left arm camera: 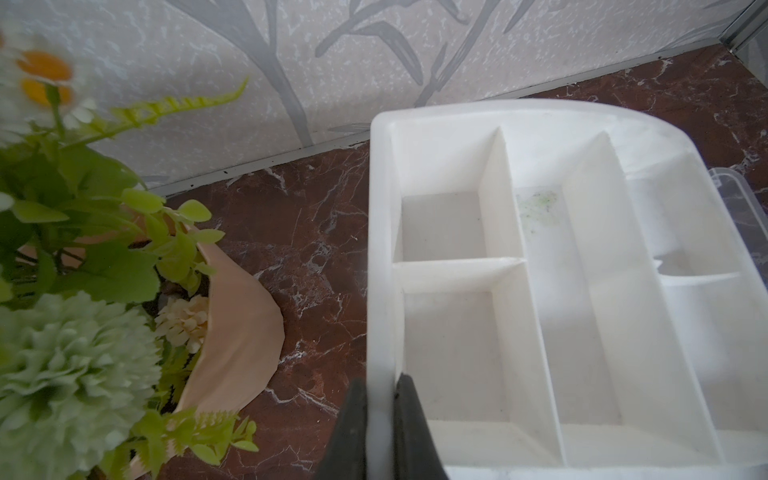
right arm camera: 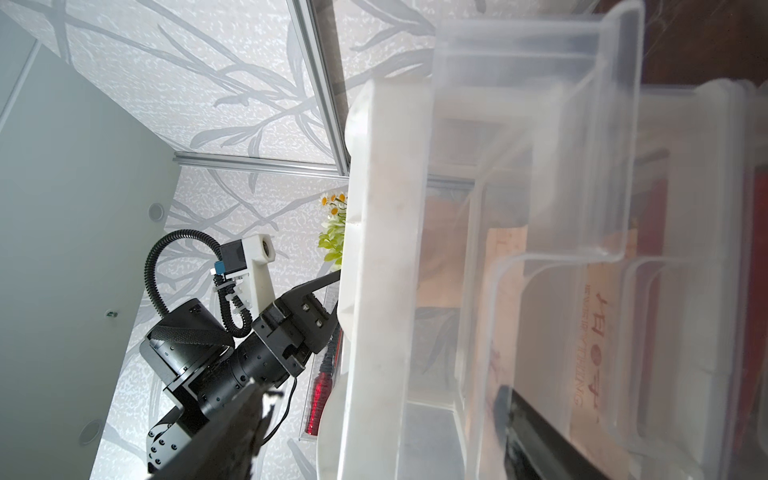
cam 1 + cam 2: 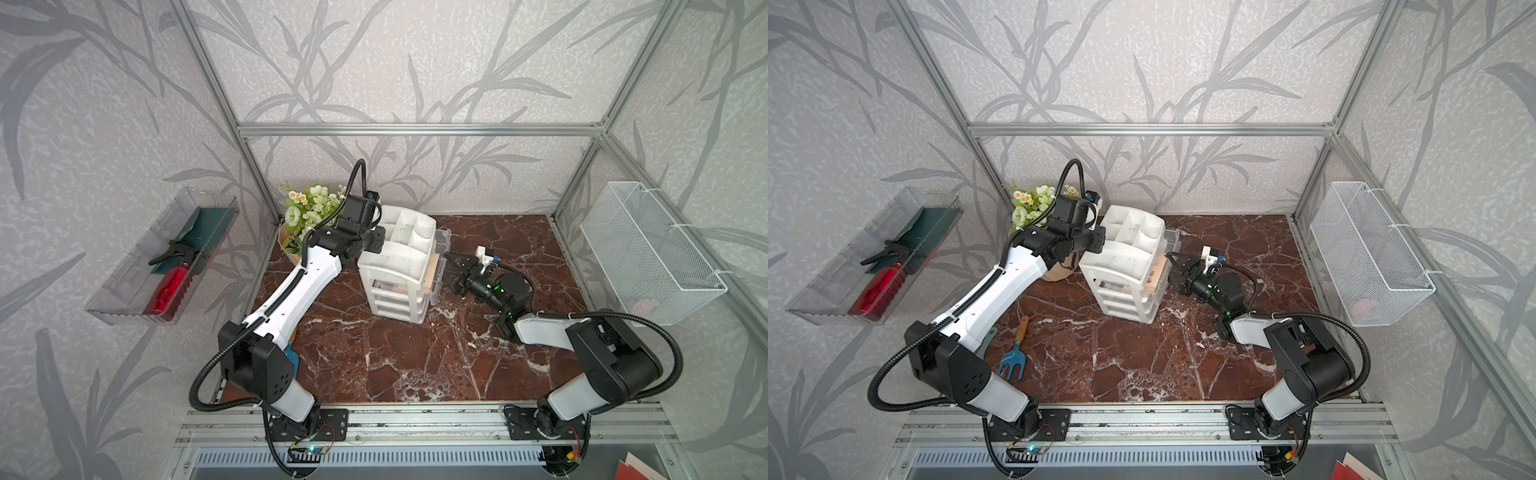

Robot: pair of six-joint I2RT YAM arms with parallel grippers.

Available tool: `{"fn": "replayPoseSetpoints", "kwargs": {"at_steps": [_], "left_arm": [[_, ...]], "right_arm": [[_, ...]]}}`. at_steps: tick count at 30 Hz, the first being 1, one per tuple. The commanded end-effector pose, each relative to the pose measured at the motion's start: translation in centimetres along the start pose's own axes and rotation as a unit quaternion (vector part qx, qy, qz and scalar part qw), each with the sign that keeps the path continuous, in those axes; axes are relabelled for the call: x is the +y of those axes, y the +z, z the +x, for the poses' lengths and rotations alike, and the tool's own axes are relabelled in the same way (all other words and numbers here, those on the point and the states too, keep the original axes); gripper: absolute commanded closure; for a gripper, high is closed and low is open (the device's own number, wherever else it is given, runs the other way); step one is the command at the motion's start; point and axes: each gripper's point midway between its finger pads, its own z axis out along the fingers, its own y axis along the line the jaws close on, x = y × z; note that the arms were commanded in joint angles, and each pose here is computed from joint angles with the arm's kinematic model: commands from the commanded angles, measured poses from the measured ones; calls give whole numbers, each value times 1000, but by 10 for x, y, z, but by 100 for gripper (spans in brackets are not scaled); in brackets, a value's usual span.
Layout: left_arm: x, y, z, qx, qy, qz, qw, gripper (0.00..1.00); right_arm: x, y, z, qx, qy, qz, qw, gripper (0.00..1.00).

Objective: Take the postcards out of the drawer
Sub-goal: Open the drawer in the storage box.

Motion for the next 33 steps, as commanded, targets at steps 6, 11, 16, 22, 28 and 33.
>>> {"fn": "replayPoseSetpoints", "kwargs": {"at_steps": [6, 11, 16, 22, 28, 33], "left_arm": [[11, 17, 76, 137, 30, -33, 990, 100], [12, 16, 75, 135, 29, -35, 990, 100], [13, 15, 74, 133, 27, -38, 990, 100], [12, 15, 71, 127, 17, -37, 991, 100], [13, 16, 69, 123, 12, -41, 991, 100], [14, 17, 69, 121, 7, -45, 992, 100]], "right_arm": [[59, -20, -10, -16, -54, -93, 994, 15], [57, -29, -16, -25, -55, -89, 994, 15], [54, -40, -22, -36, -53, -84, 994, 15], [51, -47, -26, -43, -52, -80, 995, 15], [47, -55, -30, -52, -51, -74, 995, 15], [46, -59, -33, -57, -49, -73, 994, 15]]}}
